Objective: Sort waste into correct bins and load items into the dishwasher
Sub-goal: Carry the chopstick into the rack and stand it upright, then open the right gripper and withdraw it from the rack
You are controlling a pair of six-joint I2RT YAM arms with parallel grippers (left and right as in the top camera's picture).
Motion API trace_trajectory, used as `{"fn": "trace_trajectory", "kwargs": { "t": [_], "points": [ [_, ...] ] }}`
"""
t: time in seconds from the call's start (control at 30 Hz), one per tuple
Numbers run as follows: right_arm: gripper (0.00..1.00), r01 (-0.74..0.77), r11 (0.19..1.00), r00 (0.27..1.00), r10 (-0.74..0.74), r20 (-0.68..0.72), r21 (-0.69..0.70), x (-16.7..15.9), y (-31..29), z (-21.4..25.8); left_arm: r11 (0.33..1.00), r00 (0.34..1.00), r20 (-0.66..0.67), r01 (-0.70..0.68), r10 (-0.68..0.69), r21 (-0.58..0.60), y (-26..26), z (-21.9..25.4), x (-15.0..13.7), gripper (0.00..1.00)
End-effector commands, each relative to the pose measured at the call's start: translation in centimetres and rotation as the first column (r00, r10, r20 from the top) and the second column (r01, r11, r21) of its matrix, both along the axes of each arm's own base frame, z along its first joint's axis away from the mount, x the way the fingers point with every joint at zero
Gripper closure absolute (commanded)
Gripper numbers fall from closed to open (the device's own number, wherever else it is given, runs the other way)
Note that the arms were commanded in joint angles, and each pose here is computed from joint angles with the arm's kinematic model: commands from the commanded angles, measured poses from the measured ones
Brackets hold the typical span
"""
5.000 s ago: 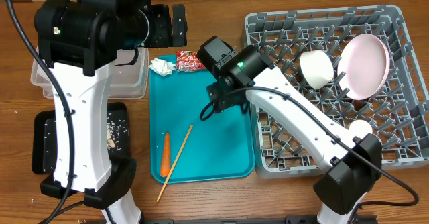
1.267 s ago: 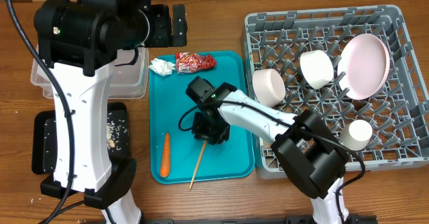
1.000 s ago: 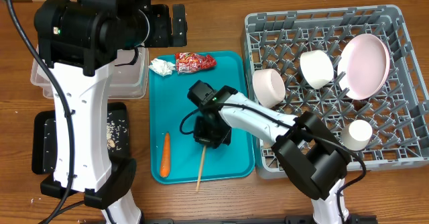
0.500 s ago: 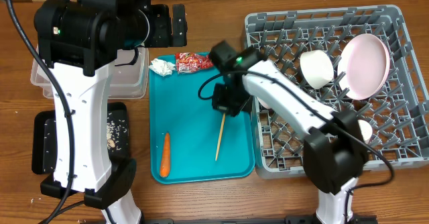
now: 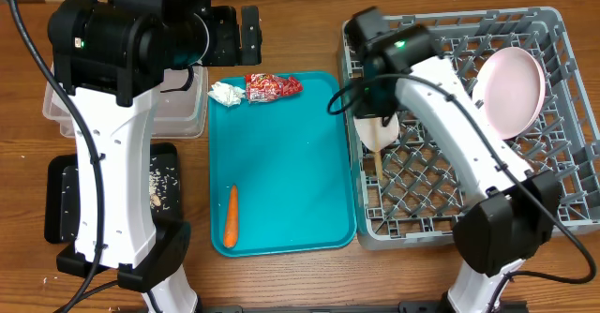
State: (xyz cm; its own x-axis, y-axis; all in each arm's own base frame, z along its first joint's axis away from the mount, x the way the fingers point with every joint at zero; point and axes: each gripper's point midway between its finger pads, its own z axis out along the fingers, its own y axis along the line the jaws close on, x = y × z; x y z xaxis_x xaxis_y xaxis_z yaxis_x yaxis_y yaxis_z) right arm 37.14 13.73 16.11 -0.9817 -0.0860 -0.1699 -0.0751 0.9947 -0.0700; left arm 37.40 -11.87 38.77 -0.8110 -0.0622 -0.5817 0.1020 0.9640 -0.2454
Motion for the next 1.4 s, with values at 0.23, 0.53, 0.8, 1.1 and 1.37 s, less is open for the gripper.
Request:
{"fn": "trace_trajectory", "kwargs": {
  "t": [0.23,0.53,0.8,1.1,1.37],
  "points": [
    [0.96,0.104,0.991,0.995,-0.103,0.015,-0.089,1.3,-6.8,0.8,1.0,1.0,0.017,0.012,-0.013,0.021,0.3,0.3,-0.1,0.0],
    [0.96,-0.013,0.999,1.0,0.013,0.01,-0.043,2.2,-6.0,0.3,1.0,1.0,0.017,0.012,-0.013,0.021,0.3,0.3,-0.1,0.0],
    [0.96,-0.004,0.984,1.0,0.001,-0.015,-0.18,1.4,-8.5,0.4,1.0,1.0,0.017,0.012,-0.013,0.021,0.3,0.3,-0.1,0.0],
    [0.51,-0.011,0.986,0.999,0.006,-0.034,-0.164,0.6,-8.1,0.7,1.0,1.0,0.017,0.012,-0.013,0.021,0.3,0.3,-0.1,0.0],
    [0.4,-0.112,0.94,0.991,0.131,-0.039,0.321,-2.3,2.6,3.4,1.0,1.0,0.017,0.012,-0.013,0.021,0.3,0.3,-0.1,0.0]
  ]
}}
